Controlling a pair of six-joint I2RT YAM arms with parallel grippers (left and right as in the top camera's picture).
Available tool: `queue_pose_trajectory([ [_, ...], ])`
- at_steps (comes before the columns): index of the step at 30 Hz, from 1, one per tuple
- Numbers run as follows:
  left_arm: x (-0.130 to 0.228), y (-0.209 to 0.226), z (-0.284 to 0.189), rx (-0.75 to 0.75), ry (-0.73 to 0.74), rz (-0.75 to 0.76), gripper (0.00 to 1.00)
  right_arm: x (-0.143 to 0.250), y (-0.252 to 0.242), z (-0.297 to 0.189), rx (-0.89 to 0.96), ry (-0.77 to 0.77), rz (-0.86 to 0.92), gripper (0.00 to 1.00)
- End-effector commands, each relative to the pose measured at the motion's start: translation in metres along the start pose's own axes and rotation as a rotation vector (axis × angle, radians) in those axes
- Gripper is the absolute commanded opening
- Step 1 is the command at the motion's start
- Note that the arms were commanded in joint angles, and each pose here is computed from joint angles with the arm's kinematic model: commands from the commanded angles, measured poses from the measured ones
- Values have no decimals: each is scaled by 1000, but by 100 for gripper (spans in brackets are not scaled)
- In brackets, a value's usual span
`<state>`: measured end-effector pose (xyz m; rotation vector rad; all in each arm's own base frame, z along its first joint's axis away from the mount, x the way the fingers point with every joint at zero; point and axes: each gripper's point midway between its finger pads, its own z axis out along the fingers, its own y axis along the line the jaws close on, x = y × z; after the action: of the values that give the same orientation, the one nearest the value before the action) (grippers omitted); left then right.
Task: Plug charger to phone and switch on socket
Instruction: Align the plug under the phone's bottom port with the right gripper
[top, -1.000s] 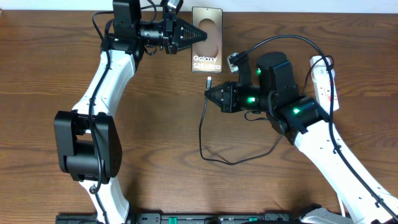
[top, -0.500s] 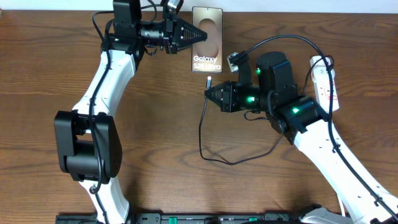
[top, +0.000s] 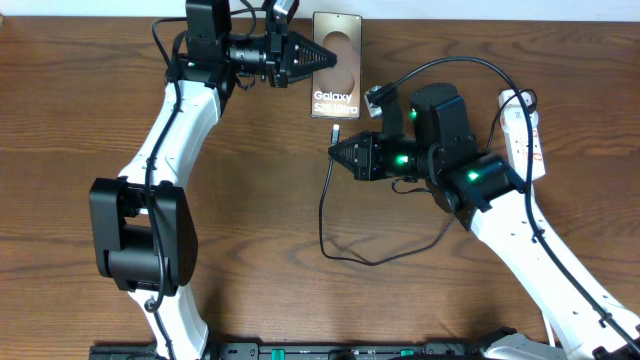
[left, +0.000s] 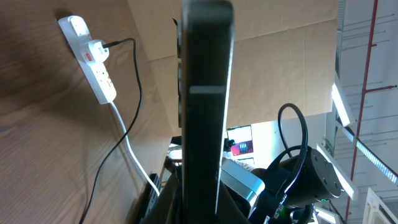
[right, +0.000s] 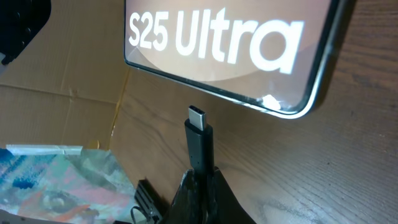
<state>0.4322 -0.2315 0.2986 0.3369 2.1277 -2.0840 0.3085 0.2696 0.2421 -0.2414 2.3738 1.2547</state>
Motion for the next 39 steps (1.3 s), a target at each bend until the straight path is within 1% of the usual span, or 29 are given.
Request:
queue_pose_trajectory([
  [1,3,-9,0,19,26,44,7,1,5,4,-11,8,-5,1],
  [20,3,-9,0,20,25,70,7,5,7,3,-27,26,-3,1],
  [30,4,-9,0,20,25,70,7,-3,15,0,-38,9,-20,1],
  [39,4,-9,0,20,25,70,7,0,7,0,1,16,-25,1],
])
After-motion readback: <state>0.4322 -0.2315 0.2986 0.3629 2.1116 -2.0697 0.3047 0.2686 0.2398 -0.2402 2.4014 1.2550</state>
